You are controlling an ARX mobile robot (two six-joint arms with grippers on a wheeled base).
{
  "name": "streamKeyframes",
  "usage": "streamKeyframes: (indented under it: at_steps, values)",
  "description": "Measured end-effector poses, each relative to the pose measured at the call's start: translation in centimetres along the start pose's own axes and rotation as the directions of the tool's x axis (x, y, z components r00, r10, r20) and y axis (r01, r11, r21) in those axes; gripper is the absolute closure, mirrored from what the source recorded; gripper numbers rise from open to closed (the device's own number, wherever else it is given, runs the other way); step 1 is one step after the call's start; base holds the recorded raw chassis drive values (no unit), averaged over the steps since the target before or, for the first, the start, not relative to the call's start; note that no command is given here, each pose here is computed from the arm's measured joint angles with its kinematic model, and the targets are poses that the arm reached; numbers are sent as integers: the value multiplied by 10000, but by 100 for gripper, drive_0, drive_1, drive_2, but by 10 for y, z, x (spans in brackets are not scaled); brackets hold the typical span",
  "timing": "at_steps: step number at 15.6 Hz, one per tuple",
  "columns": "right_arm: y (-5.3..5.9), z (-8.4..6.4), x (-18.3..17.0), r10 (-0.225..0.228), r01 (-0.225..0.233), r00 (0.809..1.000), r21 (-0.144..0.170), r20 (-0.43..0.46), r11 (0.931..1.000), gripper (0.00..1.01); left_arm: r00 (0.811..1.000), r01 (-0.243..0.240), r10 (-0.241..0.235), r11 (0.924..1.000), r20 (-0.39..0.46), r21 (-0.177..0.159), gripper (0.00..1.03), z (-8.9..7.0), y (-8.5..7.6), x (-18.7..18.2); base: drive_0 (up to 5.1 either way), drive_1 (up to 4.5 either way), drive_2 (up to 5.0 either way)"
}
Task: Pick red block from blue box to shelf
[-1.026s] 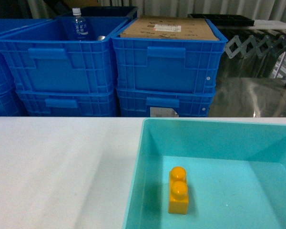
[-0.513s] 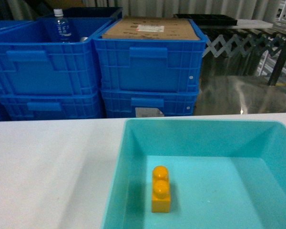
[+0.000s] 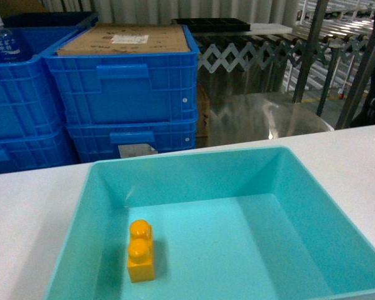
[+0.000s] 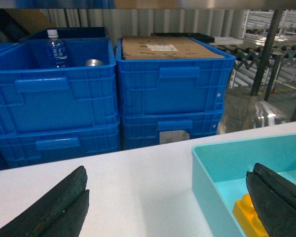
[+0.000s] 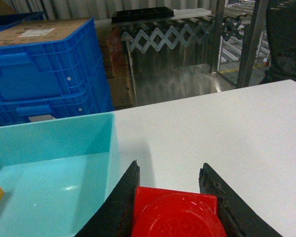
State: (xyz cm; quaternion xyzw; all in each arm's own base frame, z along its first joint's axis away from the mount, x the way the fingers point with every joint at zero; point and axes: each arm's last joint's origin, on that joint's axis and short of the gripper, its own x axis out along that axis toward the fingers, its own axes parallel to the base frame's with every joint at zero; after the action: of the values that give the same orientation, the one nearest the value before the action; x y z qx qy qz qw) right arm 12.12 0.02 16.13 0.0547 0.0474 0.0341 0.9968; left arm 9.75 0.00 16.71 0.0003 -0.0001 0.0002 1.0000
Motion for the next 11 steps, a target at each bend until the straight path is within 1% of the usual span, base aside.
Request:
streamKeyframes:
  at_steps: [11]
  values:
    - [0,0,0,0,0,10000,0,0,10000,72,10000,-4,4,10000,-4,-4,5,0,0,0,-162,-162,-162]
